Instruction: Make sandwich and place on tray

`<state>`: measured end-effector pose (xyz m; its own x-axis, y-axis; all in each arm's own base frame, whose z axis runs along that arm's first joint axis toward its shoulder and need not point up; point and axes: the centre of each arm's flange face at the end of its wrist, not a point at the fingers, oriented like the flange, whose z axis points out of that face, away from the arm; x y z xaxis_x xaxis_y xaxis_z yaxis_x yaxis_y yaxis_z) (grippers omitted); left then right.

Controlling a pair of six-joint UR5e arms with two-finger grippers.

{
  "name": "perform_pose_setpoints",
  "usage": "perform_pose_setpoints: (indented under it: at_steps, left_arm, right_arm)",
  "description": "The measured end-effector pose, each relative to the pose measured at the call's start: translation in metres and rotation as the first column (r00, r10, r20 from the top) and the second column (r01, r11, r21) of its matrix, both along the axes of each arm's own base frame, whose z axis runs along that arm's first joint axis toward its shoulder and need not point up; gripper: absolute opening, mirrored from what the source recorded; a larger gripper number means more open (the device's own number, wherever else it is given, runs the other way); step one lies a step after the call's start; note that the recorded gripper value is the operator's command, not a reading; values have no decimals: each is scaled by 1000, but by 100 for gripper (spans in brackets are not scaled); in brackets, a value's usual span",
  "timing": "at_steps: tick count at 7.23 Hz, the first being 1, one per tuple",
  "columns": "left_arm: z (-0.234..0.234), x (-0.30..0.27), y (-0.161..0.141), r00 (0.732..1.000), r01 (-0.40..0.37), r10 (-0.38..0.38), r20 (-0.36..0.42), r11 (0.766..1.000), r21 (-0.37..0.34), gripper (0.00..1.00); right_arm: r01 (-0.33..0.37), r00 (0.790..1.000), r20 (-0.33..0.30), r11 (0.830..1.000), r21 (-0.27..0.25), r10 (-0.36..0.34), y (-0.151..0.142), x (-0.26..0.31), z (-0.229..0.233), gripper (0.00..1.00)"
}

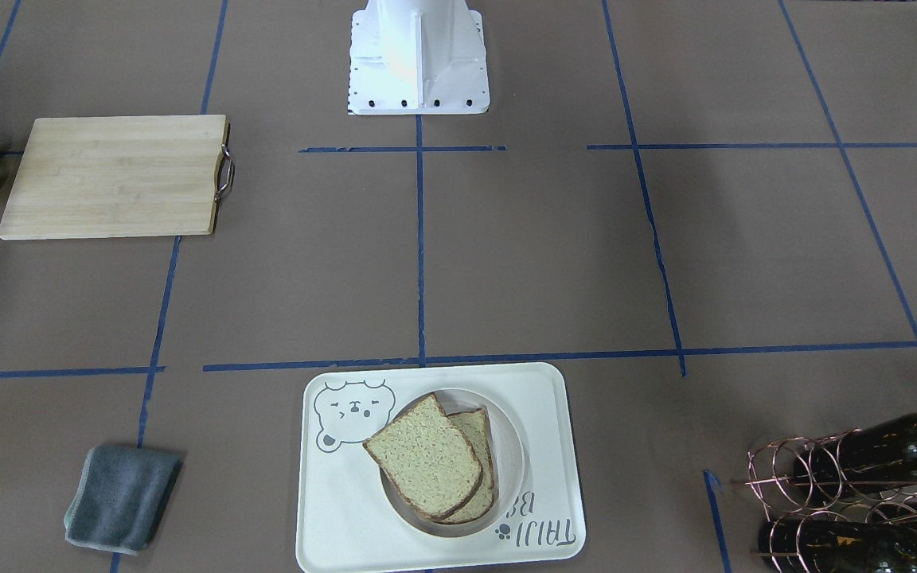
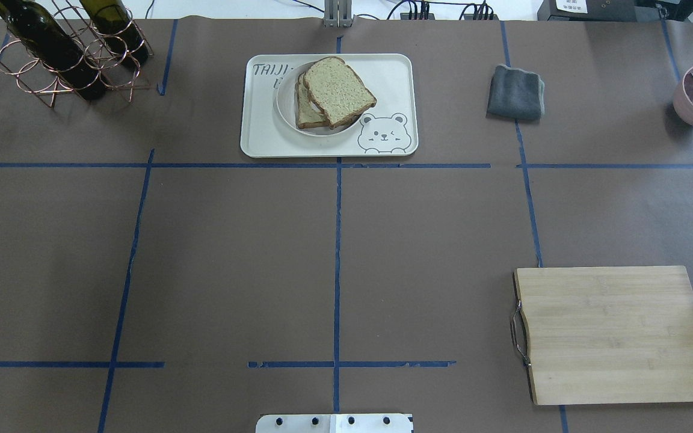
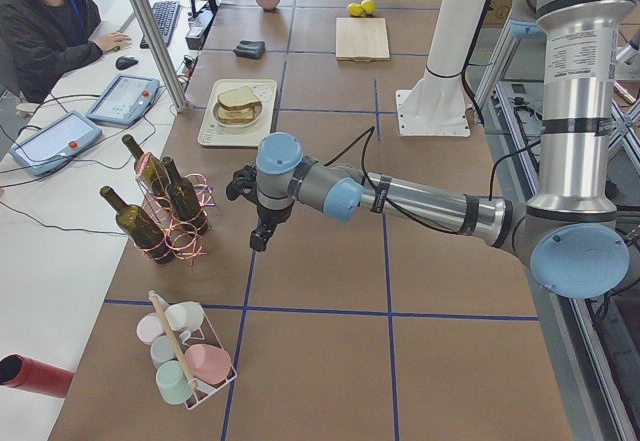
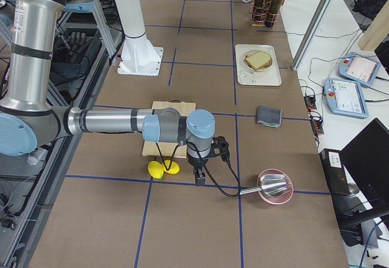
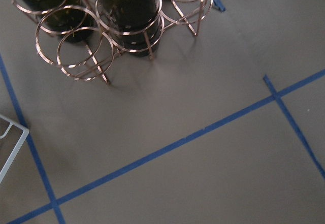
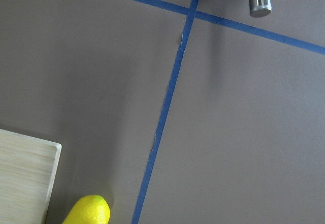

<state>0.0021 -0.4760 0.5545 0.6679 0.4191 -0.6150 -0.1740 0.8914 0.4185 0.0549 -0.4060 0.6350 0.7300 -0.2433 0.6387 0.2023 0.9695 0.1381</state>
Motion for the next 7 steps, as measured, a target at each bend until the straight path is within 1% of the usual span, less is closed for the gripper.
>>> perform_pose_setpoints:
  at_steps: [2,3,5,7]
  left_arm:
    - [50,-20,41,1000,6,-5,17,997,-82,100]
    - [69,-30,57,1000,24,-21,22,992,-127,100]
    - [83,-47,70,998,65,-59,34,976,-206,100]
    - [91,-51,76,997,76,-67,42,965,-250,100]
  right_arm:
    - [-17,1000,-2,1000,-1,17,1,8,1,100]
    - [-29,1000,0,1000,-2,29,2,12,2,100]
    - [-33,999,6,999,9,33,-1,15,-2,100]
    - [-28,1000,1,999,18,28,-2,15,-2,100]
